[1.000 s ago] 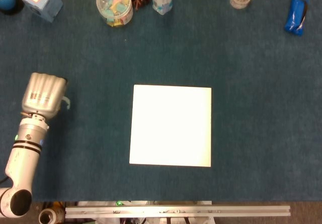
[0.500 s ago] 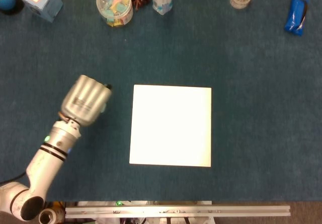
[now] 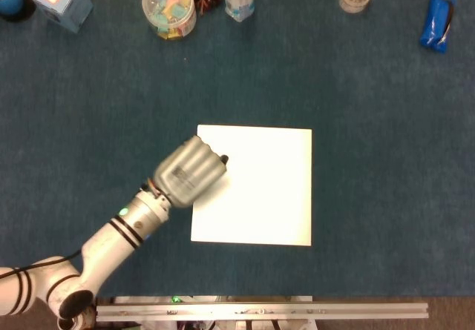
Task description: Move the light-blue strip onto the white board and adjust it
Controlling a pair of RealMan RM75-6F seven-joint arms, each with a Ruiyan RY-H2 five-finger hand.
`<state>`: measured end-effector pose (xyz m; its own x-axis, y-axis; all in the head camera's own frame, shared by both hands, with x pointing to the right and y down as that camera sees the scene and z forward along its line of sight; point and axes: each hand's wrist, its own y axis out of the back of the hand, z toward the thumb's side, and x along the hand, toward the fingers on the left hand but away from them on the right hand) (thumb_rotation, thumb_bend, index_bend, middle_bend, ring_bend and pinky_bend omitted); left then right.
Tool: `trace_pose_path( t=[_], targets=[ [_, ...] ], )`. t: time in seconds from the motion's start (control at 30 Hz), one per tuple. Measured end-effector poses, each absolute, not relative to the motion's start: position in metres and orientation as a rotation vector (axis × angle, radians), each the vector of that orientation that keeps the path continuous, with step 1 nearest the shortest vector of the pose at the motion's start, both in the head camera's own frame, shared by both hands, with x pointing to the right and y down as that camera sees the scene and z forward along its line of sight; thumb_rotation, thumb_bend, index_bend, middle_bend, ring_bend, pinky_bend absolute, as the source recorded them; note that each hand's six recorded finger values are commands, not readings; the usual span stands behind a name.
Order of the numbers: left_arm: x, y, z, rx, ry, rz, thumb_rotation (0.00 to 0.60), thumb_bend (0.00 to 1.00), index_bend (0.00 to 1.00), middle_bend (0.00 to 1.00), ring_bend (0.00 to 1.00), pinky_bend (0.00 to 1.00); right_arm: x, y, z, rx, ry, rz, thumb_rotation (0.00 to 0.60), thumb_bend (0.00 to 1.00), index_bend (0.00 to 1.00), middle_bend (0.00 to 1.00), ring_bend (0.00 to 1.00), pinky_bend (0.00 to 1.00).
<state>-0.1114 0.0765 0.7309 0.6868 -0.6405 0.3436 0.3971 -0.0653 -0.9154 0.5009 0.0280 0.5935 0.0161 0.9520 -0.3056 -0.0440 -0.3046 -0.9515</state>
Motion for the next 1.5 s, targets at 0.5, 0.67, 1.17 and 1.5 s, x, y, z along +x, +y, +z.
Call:
trace_pose_path(
  t=[0.5,0.67,1.17,1.5],
  targets=[
    [-0.086,0.085,0.748,-1.343,0.147,-0.835,0.600,0.34,0.55,0.99,1.00,1.00,0.505,0.027,0.589,-1.397,-1.007,1.438,0.600,0.09,0.45,0.63,0.58,0.57],
    [-0.080,0.089,0.747,-1.354,0.149,-0.827,0.600,0.34,0.50,0.99,1.00,1.00,0.506,0.029,0.588,-1.393,-1.008,1.442,0.600,0.09,0.45,0.63,0.58,0.57],
    [-0.067,0.092,0.737,-1.382,0.193,-0.790,0.600,0.33,0.35,0.99,1.00,1.00,0.509,0.030,0.585,-1.384,-1.018,1.442,0.600,0.09,0.45,0.63,0.58,0.57],
    [-0.088,0.073,0.709,-1.392,0.320,-0.814,0.600,0.33,0.33,0.96,0.98,1.00,0.502,0.027,0.585,-1.401,-0.995,1.414,0.600,0.09,0.45,0.63,0.58,0.57]
  ],
)
